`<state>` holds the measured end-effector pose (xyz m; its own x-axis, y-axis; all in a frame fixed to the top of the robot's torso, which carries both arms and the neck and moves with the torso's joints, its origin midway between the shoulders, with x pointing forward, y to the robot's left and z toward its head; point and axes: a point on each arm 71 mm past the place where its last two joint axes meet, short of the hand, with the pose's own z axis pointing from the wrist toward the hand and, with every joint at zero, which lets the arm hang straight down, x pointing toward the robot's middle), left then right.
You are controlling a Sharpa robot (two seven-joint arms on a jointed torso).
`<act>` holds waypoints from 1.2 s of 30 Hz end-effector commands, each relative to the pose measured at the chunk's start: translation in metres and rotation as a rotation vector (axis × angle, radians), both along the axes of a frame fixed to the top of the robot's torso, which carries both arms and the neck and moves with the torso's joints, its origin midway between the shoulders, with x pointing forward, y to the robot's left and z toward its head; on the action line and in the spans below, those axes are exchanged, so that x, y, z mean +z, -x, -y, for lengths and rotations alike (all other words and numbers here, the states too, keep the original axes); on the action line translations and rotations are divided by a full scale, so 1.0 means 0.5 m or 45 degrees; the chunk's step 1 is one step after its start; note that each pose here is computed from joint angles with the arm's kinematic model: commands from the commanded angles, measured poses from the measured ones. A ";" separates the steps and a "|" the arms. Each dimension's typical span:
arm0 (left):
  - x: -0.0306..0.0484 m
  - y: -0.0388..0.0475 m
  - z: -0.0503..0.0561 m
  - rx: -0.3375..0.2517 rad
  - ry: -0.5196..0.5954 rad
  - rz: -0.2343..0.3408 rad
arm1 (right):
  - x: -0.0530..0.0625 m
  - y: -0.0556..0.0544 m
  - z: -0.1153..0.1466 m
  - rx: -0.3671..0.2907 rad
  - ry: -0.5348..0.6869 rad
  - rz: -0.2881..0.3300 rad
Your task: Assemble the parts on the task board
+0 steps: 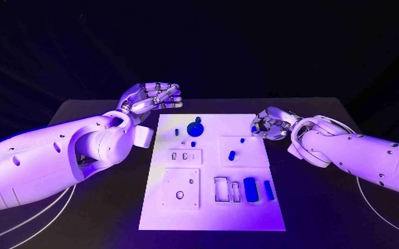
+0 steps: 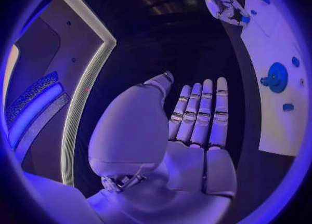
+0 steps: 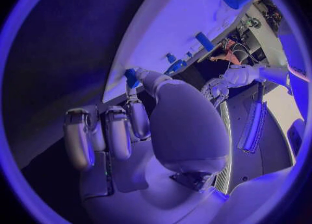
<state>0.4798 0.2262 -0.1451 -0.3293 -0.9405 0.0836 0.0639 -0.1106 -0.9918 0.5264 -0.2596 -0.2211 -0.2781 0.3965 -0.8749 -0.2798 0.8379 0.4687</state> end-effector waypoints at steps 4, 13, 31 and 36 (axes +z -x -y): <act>0.002 0.001 0.003 -0.018 0.013 0.005 | 0.002 0.001 -0.003 0.000 0.006 0.032; 0.002 0.001 0.002 -0.018 0.013 0.005 | 0.012 0.004 -0.013 -0.037 -0.034 0.092; 0.000 -0.002 0.007 -0.022 0.012 0.000 | 0.102 0.066 -0.182 0.057 -0.060 0.149; -0.001 -0.003 0.008 -0.020 0.011 -0.001 | 0.108 0.087 -0.233 0.099 -0.068 0.134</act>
<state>0.4817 0.2242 -0.1463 -0.3299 -0.9403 0.0837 0.0605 -0.1096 -0.9921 0.4839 -0.1449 -0.1672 -0.2412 0.4426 -0.8637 -0.4175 0.7561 0.5040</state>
